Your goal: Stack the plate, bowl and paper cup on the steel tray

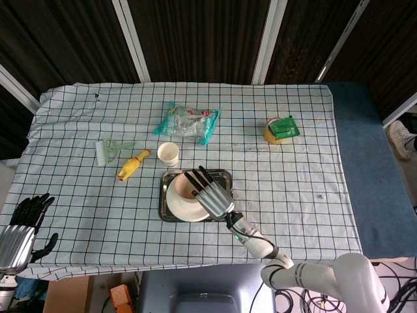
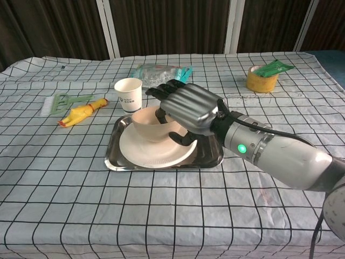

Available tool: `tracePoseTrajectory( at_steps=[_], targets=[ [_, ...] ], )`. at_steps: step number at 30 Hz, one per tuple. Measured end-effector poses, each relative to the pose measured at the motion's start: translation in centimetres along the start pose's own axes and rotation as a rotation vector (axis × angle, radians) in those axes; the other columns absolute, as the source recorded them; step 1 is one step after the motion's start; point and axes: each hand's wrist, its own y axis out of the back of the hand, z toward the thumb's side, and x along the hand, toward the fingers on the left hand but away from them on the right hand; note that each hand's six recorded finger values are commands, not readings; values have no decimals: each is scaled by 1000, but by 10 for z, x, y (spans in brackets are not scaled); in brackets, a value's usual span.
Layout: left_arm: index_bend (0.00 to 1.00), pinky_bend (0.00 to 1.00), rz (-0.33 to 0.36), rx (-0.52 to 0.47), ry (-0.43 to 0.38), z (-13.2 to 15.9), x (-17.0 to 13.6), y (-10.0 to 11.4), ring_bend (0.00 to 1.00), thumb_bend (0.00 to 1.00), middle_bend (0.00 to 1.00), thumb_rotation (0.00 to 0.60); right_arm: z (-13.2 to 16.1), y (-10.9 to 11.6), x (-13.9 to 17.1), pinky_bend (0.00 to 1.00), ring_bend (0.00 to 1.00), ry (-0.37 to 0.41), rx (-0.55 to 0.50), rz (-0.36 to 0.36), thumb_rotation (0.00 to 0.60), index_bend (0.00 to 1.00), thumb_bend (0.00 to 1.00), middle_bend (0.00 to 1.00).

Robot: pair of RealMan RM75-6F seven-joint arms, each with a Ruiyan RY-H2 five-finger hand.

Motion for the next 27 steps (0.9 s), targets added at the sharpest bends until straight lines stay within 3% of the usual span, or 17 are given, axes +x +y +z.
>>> tracePoseTrajectory(
  at_steps=[6, 14, 23, 27],
  targets=[
    [0, 48, -5, -3, 0, -1, 1, -1, 28, 400, 30, 600, 4, -4, 0, 0, 0, 6, -10, 15, 600, 452, 401, 18],
    [0, 48, -15, 0, -2, 0, 1, -3, 28, 400, 30, 600, 2, 0, 8, 0, 0, 17, -4, 7, 600, 168, 259, 0],
    [0, 48, -13, -1, 5, -2, 2, -2, 28, 399, 30, 600, -8, 9, 29, 0, 0, 11, -46, 23, 600, 58, 233, 0],
    [0, 48, 0, -4, -4, -3, 4, 0, 28, 405, 30, 600, -35, 23, 65, 0, 0, -41, -69, 0, 600, 58, 234, 0]
  ],
)
